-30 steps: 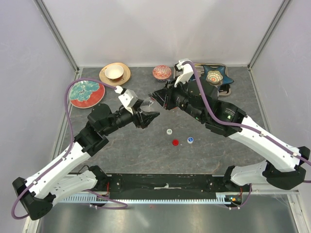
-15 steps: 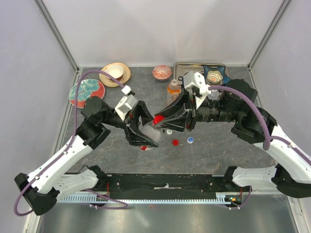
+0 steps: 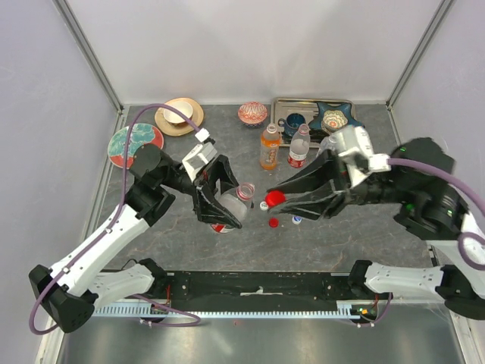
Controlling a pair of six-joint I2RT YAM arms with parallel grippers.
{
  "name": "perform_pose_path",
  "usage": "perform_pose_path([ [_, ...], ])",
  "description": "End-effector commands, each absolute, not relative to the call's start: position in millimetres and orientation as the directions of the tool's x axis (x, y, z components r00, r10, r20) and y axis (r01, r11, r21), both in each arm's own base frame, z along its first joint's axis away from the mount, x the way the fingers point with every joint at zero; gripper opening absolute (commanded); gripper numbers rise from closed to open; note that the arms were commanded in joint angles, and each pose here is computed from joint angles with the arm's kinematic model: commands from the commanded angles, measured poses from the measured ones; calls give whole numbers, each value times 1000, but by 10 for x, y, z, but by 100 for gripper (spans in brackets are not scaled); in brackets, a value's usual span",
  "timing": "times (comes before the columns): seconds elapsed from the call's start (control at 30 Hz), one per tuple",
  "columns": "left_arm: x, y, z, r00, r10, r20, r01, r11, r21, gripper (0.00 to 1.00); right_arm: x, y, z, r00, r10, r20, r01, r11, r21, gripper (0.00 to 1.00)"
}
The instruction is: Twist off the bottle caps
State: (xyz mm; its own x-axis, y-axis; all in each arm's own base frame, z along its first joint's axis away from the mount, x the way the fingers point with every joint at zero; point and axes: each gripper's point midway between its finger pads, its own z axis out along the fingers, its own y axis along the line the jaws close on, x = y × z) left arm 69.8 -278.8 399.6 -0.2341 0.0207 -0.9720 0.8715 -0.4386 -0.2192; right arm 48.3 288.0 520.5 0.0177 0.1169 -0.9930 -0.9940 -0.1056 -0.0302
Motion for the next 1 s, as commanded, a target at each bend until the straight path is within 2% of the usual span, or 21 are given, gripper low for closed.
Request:
perform_pose_path([
  [0.0,922,-2804,3951,-240,-5,-971,925,-304,-227,44,1096,2556,5446,62,236,-970,-946,322,18,0],
  [0.1,1164,-2798,3850,-212,-39,-977,972,-111,-207,44,1560,2428,5125,19,214,-977,-826,554,105,0],
  [0.13,1226,-2774,3850,-175,-57,-983,984,-54,-172,44,1806,2368,4830,-14,179,-984,-734,666,132,0],
  [0.17,1416,-2748,3807,-167,-83,-982,982,75,-173,45,1884,2372,4680,-39,170,-985,-702,697,148,0],
  [0.23,1558,-2592,3898,-73,-139,-988,967,232,-104,45,2063,2427,4123,-112,93,-989,-632,761,144,0],
  [0.3,1621,-2459,3883,-31,-165,-986,941,328,-84,48,2120,2565,3768,-179,83,-980,-620,764,178,0],
  [0.33,1727,-2398,3869,-9,-170,-985,914,398,-77,49,2142,2640,3377,-231,39,-972,-613,770,176,0],
  [0.43,1846,-2260,3797,24,-172,-985,865,497,-66,51,2198,2858,2796,-315,60,-947,-596,764,247,0],
  [0.53,1906,-2114,3807,52,-195,-979,816,574,-71,52,2220,2982,2108,-415,11,-910,-564,781,267,0],
  [0.7,1917,-1941,3824,96,-212,-973,766,640,-64,52,2274,3240,1419,-511,-29,-859,-542,787,295,0],
  [0.97,1870,-1877,3675,71,-209,-975,755,650,-85,52,2315,3560,901,-585,-92,-806,-551,774,311,0],
])
